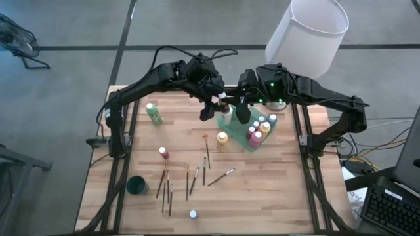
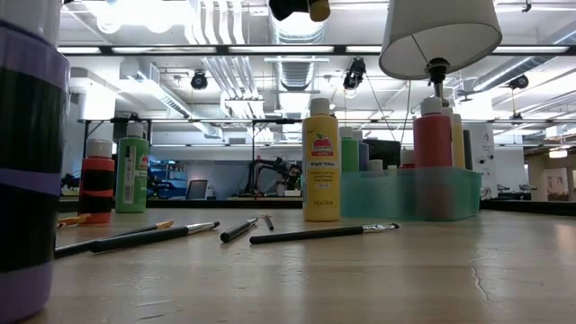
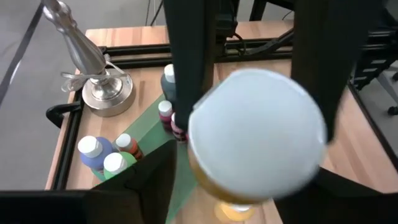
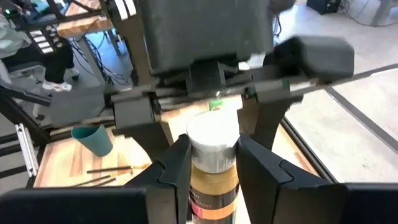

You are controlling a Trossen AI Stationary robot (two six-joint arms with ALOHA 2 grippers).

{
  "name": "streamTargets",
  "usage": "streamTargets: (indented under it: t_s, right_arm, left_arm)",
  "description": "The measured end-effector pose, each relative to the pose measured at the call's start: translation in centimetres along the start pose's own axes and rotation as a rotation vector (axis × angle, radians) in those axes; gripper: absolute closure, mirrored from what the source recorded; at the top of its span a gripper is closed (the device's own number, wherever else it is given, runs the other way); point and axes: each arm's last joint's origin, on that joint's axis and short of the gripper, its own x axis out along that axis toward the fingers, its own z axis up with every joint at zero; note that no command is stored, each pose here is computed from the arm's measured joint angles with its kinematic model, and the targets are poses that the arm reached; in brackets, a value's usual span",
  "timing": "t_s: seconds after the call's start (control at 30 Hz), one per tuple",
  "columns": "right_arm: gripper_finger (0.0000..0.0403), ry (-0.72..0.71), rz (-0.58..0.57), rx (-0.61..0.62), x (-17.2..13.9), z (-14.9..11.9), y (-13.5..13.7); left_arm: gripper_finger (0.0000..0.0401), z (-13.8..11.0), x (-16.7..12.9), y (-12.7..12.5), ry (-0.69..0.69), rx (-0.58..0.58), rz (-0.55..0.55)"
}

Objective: Pick & Place Paint Supplies
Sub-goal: Put the small yellow paint bottle into the green bin, then remove the big pink paint bottle from the green bin

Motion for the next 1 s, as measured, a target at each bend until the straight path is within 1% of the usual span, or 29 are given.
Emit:
streamTargets:
  t_s: [0.13,0.33,0.5,0.63,0.8,0.87,1.0]
  right_arm:
    - [0.0303,-0.003,0.001,0.003,-0.3,0.0,0.0]
    - [0.0305,0.002,-0.010,0.000,-0.5,0.0,-0.1]
    - [0.0321,0.017,-0.101,0.000,-1.9,-0.2,-0.4]
    - [0.0348,0.032,-0.168,0.001,-3.1,-0.5,-0.6]
    - [0.0392,0.035,-0.246,0.012,-3.8,-2.3,-1.2]
    - [0.0394,0.015,-0.275,0.019,-3.9,-3.4,-1.5]
    - [0.0396,-0.027,-0.273,0.099,-4.3,-5.9,-2.0]
  left_arm:
    - [0.0149,0.2,-0.7,-0.1,-0.016,0.019,0.004]
    - [0.0146,0.1,-0.7,-0.1,-0.005,0.050,0.013]
    - [0.0146,0.3,-2.3,0.4,0.002,0.060,0.109]
    - [0.0147,0.4,-3.3,0.8,-0.009,0.048,0.137]
    - [0.0147,0.1,-4.0,1.5,-0.013,0.007,0.159]
    - [0.0147,0.0,-4.2,1.9,-0.014,-0.007,0.169]
    - [0.0147,-0.2,-4.3,2.2,0.002,-0.018,0.174]
